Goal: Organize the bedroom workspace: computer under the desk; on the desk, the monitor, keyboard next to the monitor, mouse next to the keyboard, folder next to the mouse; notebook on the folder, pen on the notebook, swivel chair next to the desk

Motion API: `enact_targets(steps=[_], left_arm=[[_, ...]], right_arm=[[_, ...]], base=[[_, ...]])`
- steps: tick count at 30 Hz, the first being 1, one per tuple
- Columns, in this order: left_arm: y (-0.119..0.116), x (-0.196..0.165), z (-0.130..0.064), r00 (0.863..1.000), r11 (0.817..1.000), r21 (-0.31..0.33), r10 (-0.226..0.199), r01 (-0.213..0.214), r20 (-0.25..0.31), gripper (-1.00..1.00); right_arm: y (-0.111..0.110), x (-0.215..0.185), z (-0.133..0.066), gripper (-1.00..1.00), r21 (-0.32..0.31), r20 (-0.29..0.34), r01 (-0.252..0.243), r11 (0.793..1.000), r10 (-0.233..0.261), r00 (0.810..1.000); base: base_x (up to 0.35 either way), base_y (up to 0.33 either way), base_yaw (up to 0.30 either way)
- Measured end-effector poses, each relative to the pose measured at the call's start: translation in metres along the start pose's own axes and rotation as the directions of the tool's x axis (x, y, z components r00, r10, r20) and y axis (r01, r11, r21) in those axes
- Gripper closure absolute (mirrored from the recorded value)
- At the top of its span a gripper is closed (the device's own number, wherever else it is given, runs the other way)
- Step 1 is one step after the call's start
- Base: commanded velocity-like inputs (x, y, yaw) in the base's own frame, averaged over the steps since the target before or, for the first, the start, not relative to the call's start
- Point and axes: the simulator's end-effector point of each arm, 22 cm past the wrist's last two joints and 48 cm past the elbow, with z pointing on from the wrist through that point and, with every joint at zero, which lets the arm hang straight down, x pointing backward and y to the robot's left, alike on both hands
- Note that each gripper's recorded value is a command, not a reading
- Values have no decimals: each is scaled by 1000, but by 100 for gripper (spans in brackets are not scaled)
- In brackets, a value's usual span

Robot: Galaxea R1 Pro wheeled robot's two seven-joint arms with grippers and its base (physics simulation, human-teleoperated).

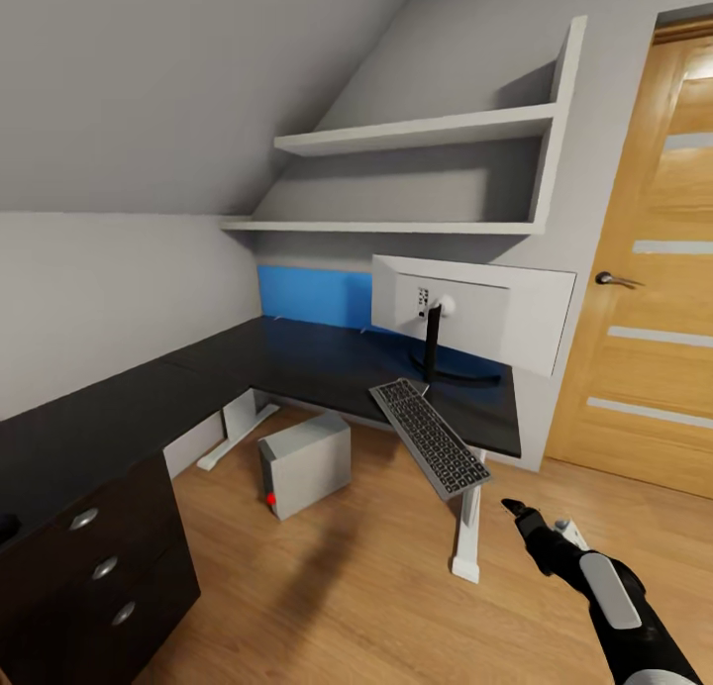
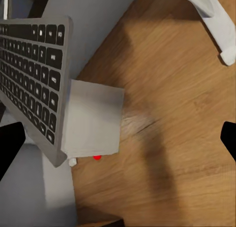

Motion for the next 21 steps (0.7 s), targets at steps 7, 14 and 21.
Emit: enact_targets(steps=[7,14,21], left_arm=[[-90,-25,17,979,984,179,22,16,-204,-100],[-172,-158,-18,986,943,329,-3,59,-169,-100],[-176,-155,-18,980,939,329,-39,102,-194,-100]], right_arm=[[4,0,8,-100,-54,-5,-8,998,7,1000],[1,8,13,-100,-94,-23,-11,996,8,1000],[-3,15,17,-100,-113,-37,-7,994,3,999]], base=[[0,0,0],[0,0,0],[0,0,0]])
